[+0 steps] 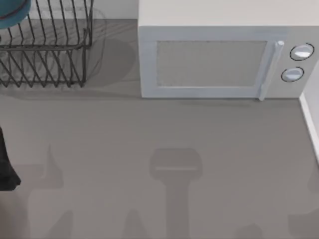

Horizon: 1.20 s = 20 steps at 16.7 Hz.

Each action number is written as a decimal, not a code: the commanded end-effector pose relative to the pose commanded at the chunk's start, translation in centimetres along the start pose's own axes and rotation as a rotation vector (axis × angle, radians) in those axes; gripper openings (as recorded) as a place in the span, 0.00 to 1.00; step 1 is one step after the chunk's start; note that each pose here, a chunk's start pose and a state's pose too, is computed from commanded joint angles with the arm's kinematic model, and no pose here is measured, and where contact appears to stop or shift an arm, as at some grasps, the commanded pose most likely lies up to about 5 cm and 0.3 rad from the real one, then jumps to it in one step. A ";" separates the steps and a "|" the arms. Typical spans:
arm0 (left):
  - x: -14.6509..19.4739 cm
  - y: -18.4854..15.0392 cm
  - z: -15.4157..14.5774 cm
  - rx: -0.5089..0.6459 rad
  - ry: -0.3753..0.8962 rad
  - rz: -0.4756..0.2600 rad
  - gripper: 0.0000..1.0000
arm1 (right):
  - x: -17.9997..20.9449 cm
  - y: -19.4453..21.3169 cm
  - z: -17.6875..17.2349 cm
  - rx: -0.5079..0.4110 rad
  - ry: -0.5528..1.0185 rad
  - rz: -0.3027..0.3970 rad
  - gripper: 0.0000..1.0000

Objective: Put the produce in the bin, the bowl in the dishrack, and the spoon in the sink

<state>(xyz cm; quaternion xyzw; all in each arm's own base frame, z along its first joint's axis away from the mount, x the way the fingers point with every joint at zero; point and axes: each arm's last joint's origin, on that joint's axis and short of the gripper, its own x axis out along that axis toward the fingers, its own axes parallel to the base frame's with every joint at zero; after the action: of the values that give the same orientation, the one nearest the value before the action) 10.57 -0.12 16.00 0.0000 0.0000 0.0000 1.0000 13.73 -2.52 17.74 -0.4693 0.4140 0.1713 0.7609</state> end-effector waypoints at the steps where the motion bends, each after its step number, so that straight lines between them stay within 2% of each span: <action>1: 0.0 0.0 0.0 0.000 0.000 0.000 1.00 | 0.2 -0.4 0.0 -0.119 0.029 0.076 1.00; 4: 0.0 0.0 0.0 0.000 0.000 0.000 1.00 | 0.9 -1.8 0.2 -0.447 0.050 0.301 1.00; 6: 0.0 0.0 0.0 0.000 0.000 0.000 1.00 | 1.3 -2.8 0.4 -0.628 0.025 0.428 1.00; 10: 0.0 0.0 0.0 0.000 0.000 0.000 1.00 | 2.1 -4.6 0.7 -0.888 -0.054 0.598 1.00; 14: 0.0 0.0 0.0 0.000 0.000 0.000 1.00 | 2.5 -5.8 0.9 -1.014 -0.108 0.672 1.00; 20: 0.0 0.0 0.0 0.000 0.000 0.000 1.00 | 2.5 -5.9 1.0 -1.028 -0.113 0.674 1.00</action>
<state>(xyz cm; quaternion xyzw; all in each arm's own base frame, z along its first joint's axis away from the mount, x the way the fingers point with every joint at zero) 10.57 -0.12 16.00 0.0000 0.0000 0.0000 1.0000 19.51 -4.96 19.30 -0.6095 0.3632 0.6044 0.3622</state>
